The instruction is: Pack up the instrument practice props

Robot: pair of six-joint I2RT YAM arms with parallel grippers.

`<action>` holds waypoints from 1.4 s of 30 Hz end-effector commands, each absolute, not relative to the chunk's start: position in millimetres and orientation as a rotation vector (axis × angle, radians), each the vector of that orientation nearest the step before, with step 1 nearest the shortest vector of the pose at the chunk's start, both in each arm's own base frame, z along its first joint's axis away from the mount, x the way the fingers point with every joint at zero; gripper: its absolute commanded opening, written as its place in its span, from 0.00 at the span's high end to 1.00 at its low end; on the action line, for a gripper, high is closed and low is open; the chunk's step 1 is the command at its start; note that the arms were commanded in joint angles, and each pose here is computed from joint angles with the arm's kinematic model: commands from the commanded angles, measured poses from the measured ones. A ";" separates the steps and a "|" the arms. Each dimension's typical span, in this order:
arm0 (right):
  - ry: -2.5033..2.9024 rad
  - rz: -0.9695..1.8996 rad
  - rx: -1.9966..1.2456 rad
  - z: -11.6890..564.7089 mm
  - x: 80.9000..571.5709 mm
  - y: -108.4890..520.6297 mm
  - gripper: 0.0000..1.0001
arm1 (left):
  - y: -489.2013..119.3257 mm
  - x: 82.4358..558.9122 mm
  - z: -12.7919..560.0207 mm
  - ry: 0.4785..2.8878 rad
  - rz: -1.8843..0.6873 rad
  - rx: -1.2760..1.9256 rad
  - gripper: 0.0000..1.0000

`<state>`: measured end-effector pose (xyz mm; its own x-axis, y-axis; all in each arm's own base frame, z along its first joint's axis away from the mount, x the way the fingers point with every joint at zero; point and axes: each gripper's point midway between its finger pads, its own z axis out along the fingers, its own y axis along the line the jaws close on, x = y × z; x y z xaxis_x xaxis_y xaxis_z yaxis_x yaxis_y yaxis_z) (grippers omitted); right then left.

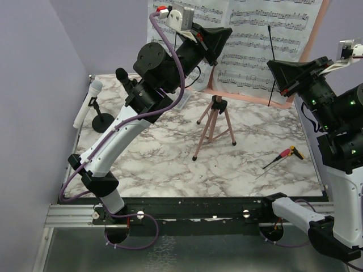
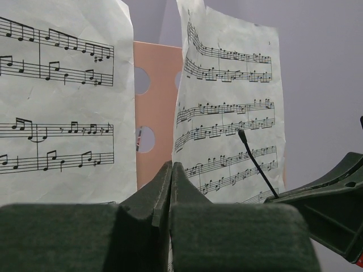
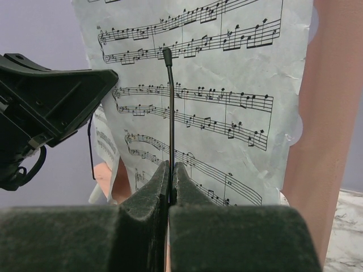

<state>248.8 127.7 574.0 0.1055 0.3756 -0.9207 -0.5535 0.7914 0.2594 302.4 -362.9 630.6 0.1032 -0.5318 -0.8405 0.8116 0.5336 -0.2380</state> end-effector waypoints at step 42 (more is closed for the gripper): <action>1.292 0.579 -0.042 558.5 258.9 102.6 0.76 | -216.6 210.4 687.0 0.942 -0.834 0.249 1.00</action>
